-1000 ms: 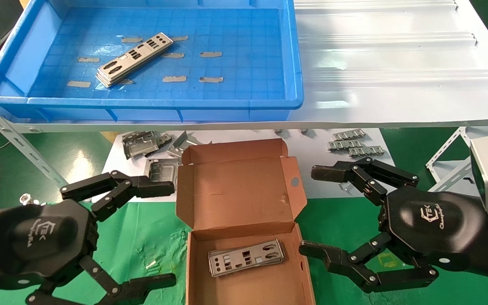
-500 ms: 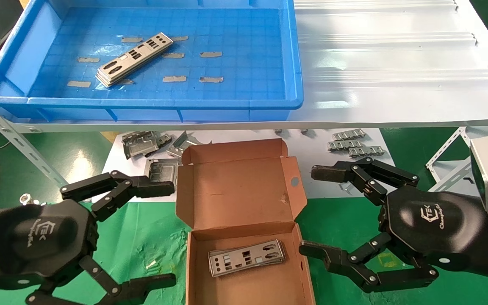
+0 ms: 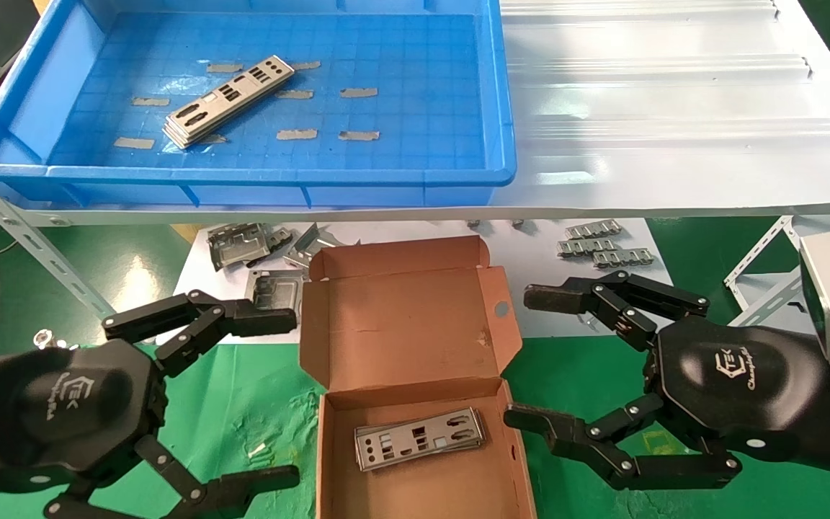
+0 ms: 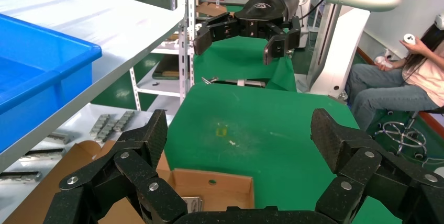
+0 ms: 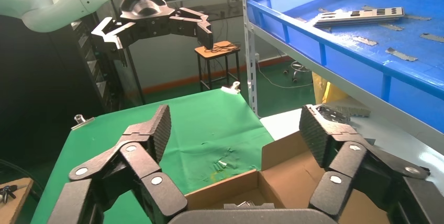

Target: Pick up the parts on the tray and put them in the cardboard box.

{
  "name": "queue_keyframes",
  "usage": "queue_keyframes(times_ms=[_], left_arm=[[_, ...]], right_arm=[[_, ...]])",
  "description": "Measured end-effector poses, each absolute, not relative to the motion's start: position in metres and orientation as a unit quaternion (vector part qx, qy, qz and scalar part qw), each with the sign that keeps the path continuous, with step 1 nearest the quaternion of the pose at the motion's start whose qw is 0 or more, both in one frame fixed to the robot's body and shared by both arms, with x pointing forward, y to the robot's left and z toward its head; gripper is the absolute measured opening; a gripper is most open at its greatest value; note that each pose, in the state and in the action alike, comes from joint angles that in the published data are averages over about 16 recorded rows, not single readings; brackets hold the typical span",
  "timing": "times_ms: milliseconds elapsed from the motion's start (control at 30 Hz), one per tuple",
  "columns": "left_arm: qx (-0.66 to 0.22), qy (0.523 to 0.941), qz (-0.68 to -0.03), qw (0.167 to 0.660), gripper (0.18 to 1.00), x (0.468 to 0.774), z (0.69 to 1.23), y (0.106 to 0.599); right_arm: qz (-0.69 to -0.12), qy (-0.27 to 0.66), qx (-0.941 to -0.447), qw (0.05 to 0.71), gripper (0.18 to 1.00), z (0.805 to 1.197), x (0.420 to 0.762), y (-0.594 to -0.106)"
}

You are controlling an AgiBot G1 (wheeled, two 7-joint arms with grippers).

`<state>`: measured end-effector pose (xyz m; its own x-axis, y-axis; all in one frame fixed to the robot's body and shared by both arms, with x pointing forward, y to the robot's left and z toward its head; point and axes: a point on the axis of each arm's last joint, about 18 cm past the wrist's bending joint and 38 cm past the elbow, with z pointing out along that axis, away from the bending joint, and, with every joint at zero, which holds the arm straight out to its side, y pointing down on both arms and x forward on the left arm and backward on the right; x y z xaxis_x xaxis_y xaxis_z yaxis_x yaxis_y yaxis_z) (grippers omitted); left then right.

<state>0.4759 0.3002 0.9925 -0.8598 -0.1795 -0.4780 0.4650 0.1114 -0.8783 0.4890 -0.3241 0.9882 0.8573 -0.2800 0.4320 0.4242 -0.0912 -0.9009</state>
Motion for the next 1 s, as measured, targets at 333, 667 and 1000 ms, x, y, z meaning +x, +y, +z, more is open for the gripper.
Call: queue_keyframes(times_ms=[333,667,1000], left_arm=[[0.101,0.704,-0.659,0.245,1.001,0.4759,0.9925,0.3002],[0.101,0.704,-0.659,0.245,1.001,0.4759,0.9925,0.3002],[0.101,0.704,-0.659,0.245,1.001,0.4759,0.9925,0.3002]], right_arm=[[-0.262,-0.052,-0.691,0.672,0.782,0.9882,0.489,-0.3241],[-0.262,-0.052,-0.691,0.672,0.556,0.9882,0.489,-0.3241],[-0.262,-0.052,-0.691,0.672,0.347,0.9882,0.489,-0.3241]])
